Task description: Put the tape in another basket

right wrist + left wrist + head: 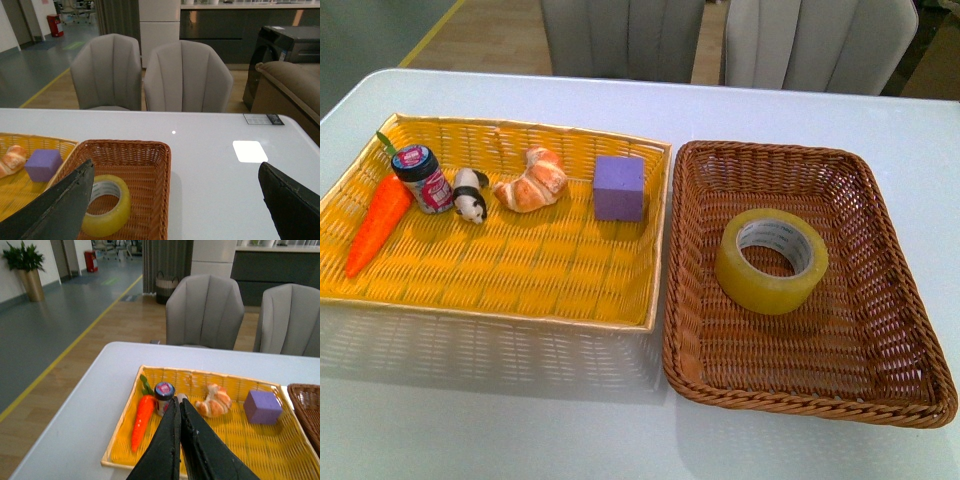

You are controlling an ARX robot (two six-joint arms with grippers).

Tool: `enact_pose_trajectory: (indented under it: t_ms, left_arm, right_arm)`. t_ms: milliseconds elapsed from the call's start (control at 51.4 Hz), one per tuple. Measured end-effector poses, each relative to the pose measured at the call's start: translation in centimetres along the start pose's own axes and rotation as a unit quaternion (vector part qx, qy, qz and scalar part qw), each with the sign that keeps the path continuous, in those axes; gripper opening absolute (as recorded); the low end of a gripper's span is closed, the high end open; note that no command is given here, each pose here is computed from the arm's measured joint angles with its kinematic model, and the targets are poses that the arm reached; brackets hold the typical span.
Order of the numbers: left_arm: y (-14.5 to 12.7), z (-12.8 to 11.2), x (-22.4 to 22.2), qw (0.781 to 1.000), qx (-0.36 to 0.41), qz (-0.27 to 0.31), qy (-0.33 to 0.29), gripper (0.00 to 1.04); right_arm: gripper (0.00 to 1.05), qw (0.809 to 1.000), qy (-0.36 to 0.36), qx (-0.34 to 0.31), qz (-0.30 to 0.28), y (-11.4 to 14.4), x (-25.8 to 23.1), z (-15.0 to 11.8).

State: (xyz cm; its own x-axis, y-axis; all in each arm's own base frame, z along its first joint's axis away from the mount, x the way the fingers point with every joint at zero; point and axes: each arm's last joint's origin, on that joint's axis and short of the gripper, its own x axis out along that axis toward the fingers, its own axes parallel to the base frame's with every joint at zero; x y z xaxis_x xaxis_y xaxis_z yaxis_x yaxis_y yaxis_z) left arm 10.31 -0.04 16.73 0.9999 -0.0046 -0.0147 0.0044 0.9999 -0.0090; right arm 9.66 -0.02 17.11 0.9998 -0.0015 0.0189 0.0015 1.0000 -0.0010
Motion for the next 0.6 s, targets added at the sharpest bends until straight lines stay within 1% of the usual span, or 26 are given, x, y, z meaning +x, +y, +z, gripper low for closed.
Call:
enact_pose_trajectory:
  t_ms: [78, 234, 273, 292, 331, 467, 506, 545, 603]
  left_arm:
    - [0.01, 0.03, -0.52, 1.0, 0.0, 0.0, -0.009, 0.02]
    - [0.01, -0.01, -0.53, 1.0, 0.0, 0.001, -0.007, 0.02]
    - [0.01, -0.01, -0.53, 1.0, 0.0, 0.001, -0.007, 0.04]
    - [0.01, -0.01, -0.53, 1.0, 0.0, 0.001, -0.007, 0.08]
    - [0.01, -0.01, -0.54, 1.0, 0.0, 0.001, -0.007, 0.18]
    - [0.01, -0.01, -0.54, 1.0, 0.0, 0.001, -0.007, 0.41]
    - [0.01, -0.01, -0.54, 1.0, 0.0, 0.001, -0.007, 0.52]
    - [0.01, -0.01, -0.54, 1.0, 0.0, 0.001, -0.007, 0.57]
    - [0.01, -0.01, -0.54, 1.0, 0.0, 0.001, -0.007, 0.7]
  right_arm:
    - [0.96, 1.0, 0.0, 0.0, 0.0, 0.0, 0.0, 0.0]
    - [0.96, 1.0, 0.0, 0.0, 0.0, 0.0, 0.0, 0.0]
    - [0.96, 1.0, 0.0, 0.0, 0.0, 0.0, -0.01, 0.01]
    - [0.96, 1.0, 0.0, 0.0, 0.0, 0.0, -0.01, 0.01]
    - [0.96, 1.0, -0.001, 0.0, 0.0, 0.0, -0.01, 0.02]
    - [0.96, 1.0, 0.0, 0.0, 0.0, 0.0, 0.0, 0.0]
    - [0.96, 1.0, 0.0, 0.0, 0.0, 0.0, 0.0, 0.0]
    - [0.96, 1.0, 0.0, 0.0, 0.0, 0.0, -0.01, 0.01]
    - [0.96, 1.0, 0.0, 0.0, 0.0, 0.0, 0.0, 0.0]
